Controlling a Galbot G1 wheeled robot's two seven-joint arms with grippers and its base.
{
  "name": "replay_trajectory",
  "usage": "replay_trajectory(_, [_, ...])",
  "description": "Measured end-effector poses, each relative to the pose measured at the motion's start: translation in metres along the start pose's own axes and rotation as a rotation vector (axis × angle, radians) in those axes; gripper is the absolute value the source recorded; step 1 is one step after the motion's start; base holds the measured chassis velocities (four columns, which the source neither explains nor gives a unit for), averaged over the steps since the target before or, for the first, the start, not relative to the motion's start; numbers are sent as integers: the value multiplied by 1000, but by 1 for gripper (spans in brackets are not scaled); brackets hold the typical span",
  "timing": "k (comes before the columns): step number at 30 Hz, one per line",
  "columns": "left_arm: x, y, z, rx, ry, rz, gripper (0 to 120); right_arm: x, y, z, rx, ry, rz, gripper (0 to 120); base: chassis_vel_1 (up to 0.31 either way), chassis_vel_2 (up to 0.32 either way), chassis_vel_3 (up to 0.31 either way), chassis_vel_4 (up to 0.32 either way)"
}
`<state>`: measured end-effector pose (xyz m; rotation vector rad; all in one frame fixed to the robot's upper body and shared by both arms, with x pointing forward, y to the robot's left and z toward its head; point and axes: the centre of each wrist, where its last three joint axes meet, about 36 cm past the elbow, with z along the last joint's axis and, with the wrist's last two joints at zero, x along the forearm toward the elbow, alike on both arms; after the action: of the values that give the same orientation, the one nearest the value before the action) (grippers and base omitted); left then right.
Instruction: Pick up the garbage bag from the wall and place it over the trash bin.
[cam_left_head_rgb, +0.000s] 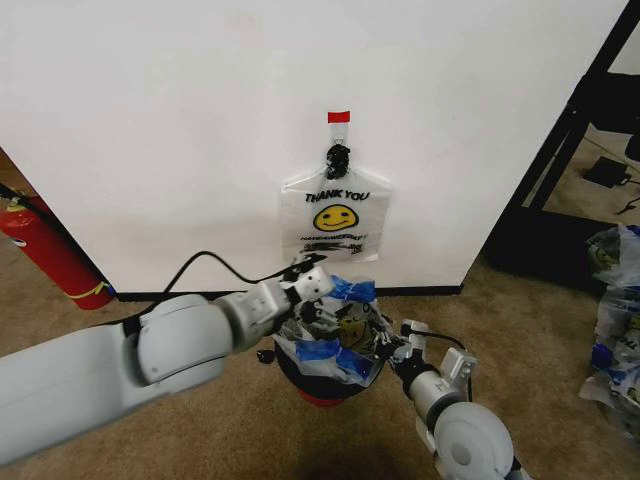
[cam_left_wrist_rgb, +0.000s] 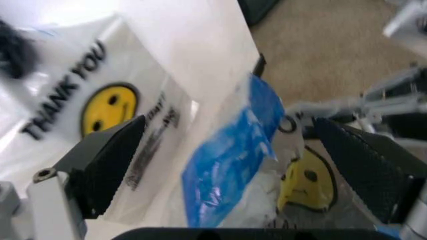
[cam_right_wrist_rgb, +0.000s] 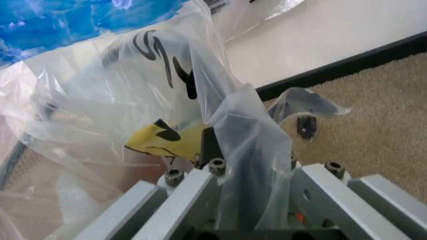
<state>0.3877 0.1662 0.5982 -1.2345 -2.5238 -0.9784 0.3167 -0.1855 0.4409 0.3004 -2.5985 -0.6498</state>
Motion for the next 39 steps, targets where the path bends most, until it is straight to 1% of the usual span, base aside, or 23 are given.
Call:
replay_trajectory(2, [-6, -3, 5, -6, 18, 14, 97, 0, 0, -1, 0, 0, 1, 1, 0, 0, 0, 0])
replay_trajectory(5, [-9, -4, 6, -4, 22, 19, 95, 0, 0, -1, 0, 1, 1, 1, 0, 0, 0, 0])
replay_trajectory(7, [-12, -5, 6, -1, 22, 21, 91, 0, 0, -1, 0, 2, 2, 1, 0, 0, 0, 0])
replay_trajectory(9, [-16, -6, 8, 3, 26, 22, 81, -1, 0, 0, 0, 3, 4, 1, 0, 0, 0, 0])
replay_trajectory(10, [-18, -6, 9, 6, 28, 19, 78, -1, 0, 0, -1, 4, 3, 1, 0, 0, 0, 0])
replay_trajectory(11, [-18, -6, 9, 6, 28, 19, 78, -1, 0, 0, -1, 4, 3, 1, 0, 0, 0, 0])
replay_trajectory(13, [-22, -7, 10, 12, 31, 14, 71, -1, 0, 0, -2, 4, 4, 1, 0, 0, 0, 0])
replay_trajectory(17, [-23, -10, 12, 19, 34, 10, 52, -1, 0, 0, -3, 6, 4, 1, 0, 0, 0, 0])
replay_trajectory(18, [-23, -10, 12, 19, 33, 9, 50, -1, 0, 0, -3, 6, 4, 1, 0, 0, 0, 0])
replay_trajectory(19, [-23, -10, 12, 19, 33, 9, 50, -1, 0, 0, -3, 6, 4, 1, 0, 0, 0, 0])
replay_trajectory(20, [-24, -10, 13, 20, 33, 8, 46, -1, 0, 0, -3, 7, 4, 1, 0, 0, 0, 0])
replay_trajectory(24, [-24, -10, 13, 22, 31, 2, 28, -1, 0, 2, -5, 13, 3, 1, 0, 0, 0, 0])
replay_trajectory(26, [-25, -10, 11, 32, 27, 3, 19, -2, 0, 2, -7, 15, 4, 1, 0, 0, 0, 0])
replay_trajectory(27, [-25, -10, 11, 32, 27, 3, 19, -2, 0, 2, -7, 15, 4, 1, 0, 0, 0, 0])
replay_trajectory(28, [-25, -10, 10, 42, 25, 7, 16, -2, 0, 3, -7, 16, 4, 1, 0, 0, 0, 0])
replay_trajectory(30, [-28, -7, 3, 76, 17, 18, 7, -1, 0, 4, -7, 19, 5, 1, 0, 0, 0, 0])
replay_trajectory(31, [-29, -6, 2, 82, 17, 18, 7, -1, 0, 4, -6, 20, 5, 1, 0, 0, 0, 0])
replay_trajectory(32, [-32, -3, -2, 99, 17, 19, 0, 0, 0, 3, -5, 20, 5, 1, 0, 0, 0, 0])
replay_trajectory(39, [-45, 6, -4, 123, 38, 17, 0, 3, 2, 3, 1, 24, -4, 1, 0, 0, 0, 0])
